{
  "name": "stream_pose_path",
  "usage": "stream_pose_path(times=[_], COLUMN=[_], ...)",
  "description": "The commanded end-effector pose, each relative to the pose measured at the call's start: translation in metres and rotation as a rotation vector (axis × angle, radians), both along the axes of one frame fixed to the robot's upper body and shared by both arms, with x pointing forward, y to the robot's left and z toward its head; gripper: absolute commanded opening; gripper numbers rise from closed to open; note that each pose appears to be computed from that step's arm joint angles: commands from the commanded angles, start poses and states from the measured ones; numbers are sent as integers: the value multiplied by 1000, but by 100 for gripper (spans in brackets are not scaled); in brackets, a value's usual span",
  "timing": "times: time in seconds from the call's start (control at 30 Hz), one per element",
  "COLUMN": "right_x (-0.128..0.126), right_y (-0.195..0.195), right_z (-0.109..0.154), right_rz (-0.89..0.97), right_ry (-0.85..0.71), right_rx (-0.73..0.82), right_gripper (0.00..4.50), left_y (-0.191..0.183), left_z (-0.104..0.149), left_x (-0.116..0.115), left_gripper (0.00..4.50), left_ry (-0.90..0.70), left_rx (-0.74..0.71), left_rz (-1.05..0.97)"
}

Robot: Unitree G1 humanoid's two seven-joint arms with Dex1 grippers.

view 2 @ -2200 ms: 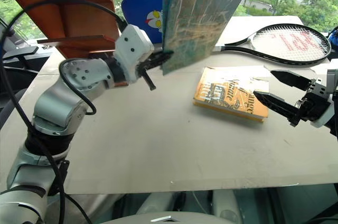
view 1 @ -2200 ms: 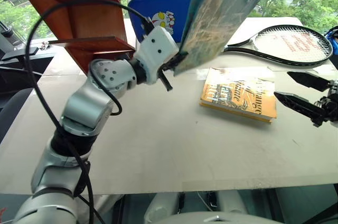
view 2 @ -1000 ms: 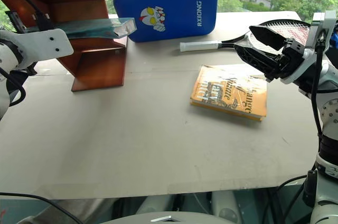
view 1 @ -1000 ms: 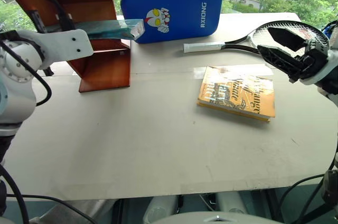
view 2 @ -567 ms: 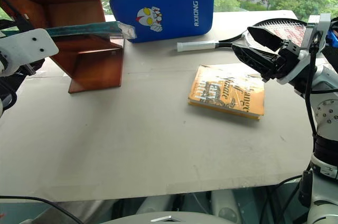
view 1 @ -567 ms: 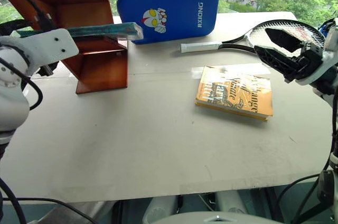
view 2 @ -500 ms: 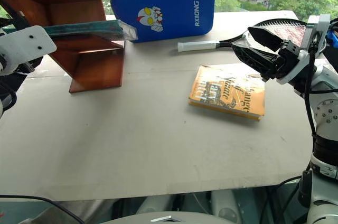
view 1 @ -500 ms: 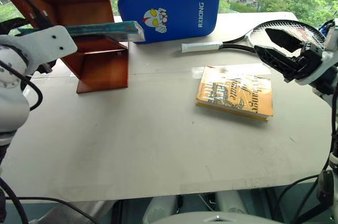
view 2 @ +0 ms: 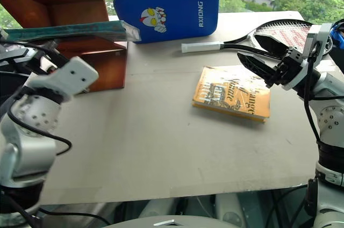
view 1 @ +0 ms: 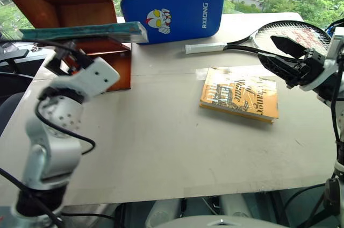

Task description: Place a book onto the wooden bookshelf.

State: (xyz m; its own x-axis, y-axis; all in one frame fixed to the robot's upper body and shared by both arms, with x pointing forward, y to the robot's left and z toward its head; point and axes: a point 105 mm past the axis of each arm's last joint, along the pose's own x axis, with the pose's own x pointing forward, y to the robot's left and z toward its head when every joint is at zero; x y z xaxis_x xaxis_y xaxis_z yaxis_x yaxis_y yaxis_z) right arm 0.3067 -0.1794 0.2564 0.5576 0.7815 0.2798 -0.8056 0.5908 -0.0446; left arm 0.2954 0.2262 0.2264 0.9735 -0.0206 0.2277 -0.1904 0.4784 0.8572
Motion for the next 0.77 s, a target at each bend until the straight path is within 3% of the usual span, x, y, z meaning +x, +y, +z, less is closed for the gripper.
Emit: stream_pose_path(times=[0.03,0.1,0.2,0.33,0.47,0.63,0.77], right_x=[-10,-15,-25,-49,-71,-90,-94], right_y=[-9,-17,-25,-45,-62,-62,-59], right_z=[5,-20,-57,-126,-161,-186,-191], right_rz=[-42,-63,-106,-193,-260,-293,-306], right_ry=[-54,28,129,259,263,278,284], right_rx=[-35,-56,-67,-182,-228,-257,-259], right_gripper=[450,450,450,450,450,450,450], left_y=[-34,-57,-68,-57,-68,-81,-84], left_z=[-20,-57,-81,-124,-160,-160,-160], left_x=[-7,-6,-13,-30,-56,-58,-59], left_gripper=[446,446,446,446,446,446,446], left_ry=[35,259,430,625,763,737,745], left_rx=[-280,-604,-809,-784,-715,-775,-784], left_rz=[-214,-374,-499,-480,-539,-611,-660])
